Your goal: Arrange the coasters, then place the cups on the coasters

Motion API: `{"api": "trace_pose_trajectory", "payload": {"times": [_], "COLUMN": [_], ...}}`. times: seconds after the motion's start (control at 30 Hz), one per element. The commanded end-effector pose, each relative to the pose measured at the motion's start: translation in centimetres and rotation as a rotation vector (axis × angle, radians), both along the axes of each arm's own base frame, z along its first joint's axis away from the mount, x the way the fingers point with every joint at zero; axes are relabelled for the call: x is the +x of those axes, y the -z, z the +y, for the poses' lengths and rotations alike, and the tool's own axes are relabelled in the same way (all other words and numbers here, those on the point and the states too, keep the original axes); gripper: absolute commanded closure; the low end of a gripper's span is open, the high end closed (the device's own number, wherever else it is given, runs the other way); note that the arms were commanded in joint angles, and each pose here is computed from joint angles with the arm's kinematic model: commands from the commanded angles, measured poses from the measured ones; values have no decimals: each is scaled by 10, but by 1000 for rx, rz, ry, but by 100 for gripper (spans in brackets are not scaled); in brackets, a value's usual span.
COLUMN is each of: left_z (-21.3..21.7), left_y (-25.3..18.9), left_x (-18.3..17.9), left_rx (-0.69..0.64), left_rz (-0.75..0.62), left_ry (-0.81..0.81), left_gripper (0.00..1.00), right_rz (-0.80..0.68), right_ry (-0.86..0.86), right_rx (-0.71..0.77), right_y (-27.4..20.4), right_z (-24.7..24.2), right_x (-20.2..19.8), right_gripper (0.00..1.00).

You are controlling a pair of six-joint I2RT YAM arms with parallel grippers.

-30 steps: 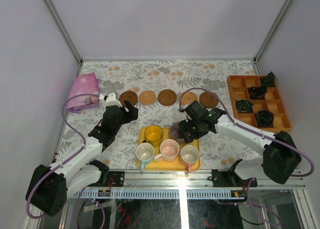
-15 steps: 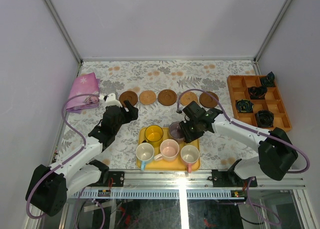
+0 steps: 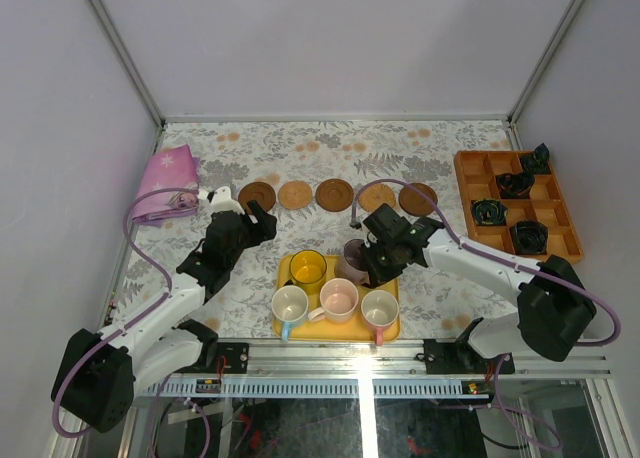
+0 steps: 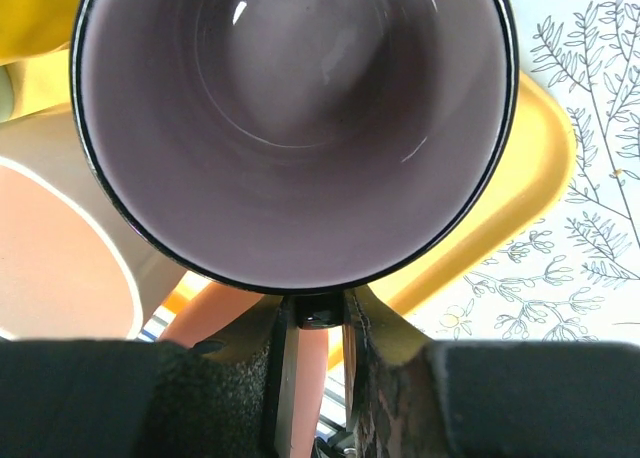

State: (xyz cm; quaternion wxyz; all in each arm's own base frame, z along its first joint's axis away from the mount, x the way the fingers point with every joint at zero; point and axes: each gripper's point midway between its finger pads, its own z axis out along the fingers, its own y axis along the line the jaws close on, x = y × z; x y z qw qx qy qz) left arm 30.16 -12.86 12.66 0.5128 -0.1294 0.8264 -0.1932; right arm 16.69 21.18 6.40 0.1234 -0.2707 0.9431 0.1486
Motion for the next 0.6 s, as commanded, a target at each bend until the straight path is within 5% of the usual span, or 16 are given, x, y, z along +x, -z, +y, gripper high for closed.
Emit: {"api": "trace_pose_trajectory", "payload": {"times": [0.0,0.57], "left_z": [-2,-5], "left_y": [-1,-6], "left_x": [1,2], "left_rx": [-8,-15], "left_rz": [-10,-15], "left_ry": [-3,7], "left_gripper": [31,31], "right_rz": [-134,-536], "right_ry": [38,290], "right_rx": [3,-101], "right_y": [-23,-118], "right_z": [3,-33], "right_x": [21,82], "right_gripper": [100,100]}}
